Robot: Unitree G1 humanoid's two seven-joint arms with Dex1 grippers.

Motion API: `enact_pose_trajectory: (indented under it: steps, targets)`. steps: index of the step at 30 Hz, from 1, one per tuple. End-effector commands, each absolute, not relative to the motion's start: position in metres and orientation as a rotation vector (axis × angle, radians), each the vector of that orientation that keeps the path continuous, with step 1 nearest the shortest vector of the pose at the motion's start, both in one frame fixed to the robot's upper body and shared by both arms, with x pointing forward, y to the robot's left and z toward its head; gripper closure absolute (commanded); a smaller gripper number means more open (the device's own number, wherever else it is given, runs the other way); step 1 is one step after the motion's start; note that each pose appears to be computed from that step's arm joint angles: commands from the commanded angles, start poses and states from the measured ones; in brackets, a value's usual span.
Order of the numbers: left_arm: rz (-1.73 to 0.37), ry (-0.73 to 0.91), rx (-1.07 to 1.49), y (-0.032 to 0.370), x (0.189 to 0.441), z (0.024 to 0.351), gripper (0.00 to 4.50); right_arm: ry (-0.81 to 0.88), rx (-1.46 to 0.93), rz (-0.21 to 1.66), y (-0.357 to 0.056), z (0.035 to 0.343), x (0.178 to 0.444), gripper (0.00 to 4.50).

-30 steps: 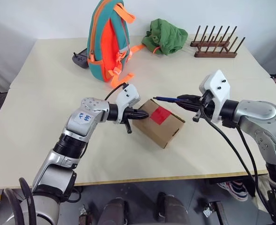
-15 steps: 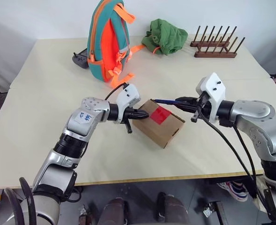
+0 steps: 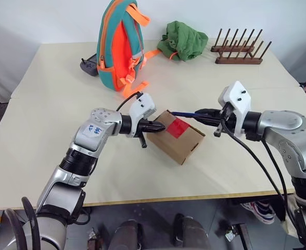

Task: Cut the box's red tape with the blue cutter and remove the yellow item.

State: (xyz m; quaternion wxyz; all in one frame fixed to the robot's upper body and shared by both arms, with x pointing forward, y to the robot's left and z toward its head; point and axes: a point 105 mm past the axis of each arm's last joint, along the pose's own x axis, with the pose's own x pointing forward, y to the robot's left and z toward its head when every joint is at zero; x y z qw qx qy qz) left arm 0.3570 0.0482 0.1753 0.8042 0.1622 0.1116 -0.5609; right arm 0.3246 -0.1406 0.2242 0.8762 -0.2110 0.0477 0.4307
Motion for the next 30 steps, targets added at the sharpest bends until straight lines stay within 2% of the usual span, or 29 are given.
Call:
enact_pose_trajectory:
  steps: [1, 11, 21, 30]
  targets:
    - [-1.198, 0.221, 0.364, 0.045, 0.355, 0.180, 4.48, 0.100, -0.476, 0.929, -0.141, 0.228, 0.317, 4.32]
    - [-1.192, 0.236, 0.357, 0.043, 0.353, 0.178, 4.48, 0.142, -0.514, 0.909, -0.151, 0.228, 0.318, 4.32]
    - [-1.189, 0.241, 0.350, 0.043, 0.349, 0.174, 4.48, 0.044, -0.457, 0.905, -0.148, 0.261, 0.306, 4.32]
    - [-1.189, 0.242, 0.351, 0.041, 0.350, 0.174, 4.48, 0.126, -0.453, 0.866, -0.154, 0.243, 0.302, 4.32]
